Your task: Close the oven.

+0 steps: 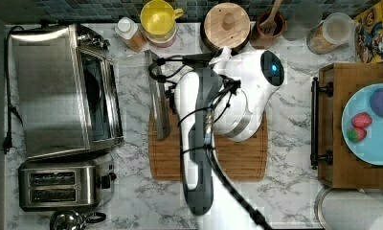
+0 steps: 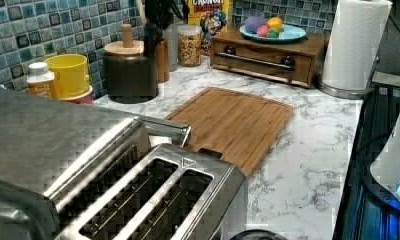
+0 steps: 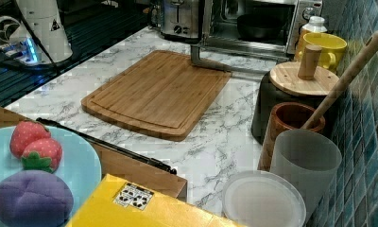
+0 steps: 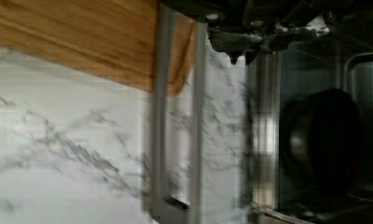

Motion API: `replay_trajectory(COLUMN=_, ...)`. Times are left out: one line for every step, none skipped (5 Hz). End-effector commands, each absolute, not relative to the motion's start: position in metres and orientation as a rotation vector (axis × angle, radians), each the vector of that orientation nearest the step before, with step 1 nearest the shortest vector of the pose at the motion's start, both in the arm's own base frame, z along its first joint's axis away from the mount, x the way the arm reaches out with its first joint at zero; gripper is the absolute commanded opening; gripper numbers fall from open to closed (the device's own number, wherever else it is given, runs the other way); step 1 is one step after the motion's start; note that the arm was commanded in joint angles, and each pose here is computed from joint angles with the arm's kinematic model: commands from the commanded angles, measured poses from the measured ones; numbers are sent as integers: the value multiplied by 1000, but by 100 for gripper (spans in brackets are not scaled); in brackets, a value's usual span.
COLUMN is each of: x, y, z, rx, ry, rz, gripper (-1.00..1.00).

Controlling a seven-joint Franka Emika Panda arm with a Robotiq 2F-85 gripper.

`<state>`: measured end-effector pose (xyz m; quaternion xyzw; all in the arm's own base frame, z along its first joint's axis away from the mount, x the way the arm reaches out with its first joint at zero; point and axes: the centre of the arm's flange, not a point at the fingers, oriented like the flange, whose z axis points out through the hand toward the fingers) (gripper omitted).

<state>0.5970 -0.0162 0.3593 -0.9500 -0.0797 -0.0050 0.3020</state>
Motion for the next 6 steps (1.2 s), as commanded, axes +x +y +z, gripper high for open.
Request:
replay_trajectory(x=631, y=16, z=352, rx=-2507, ry=-277, rz=-168, gripper=-100)
replay_trajectory(x=640, y=12, z=344, rx=-2497, ry=-232, rz=-248, gripper=-100)
replay_trajectory(x=646, y=16, z=329, rx=-2487, ry=-226, rz=-260, gripper=-100)
replay_trajectory(x=652, y=41, z=298, rx=-2515, ry=-283, rz=-202, gripper=-100)
replay_trajectory(x=655, y=51, z=268, rx=-2578, ry=-290, rz=-134, gripper=-100)
replay_trajectory(x=658, y=50, z=263, rx=-2608, ry=-281, rz=-109, gripper=-100)
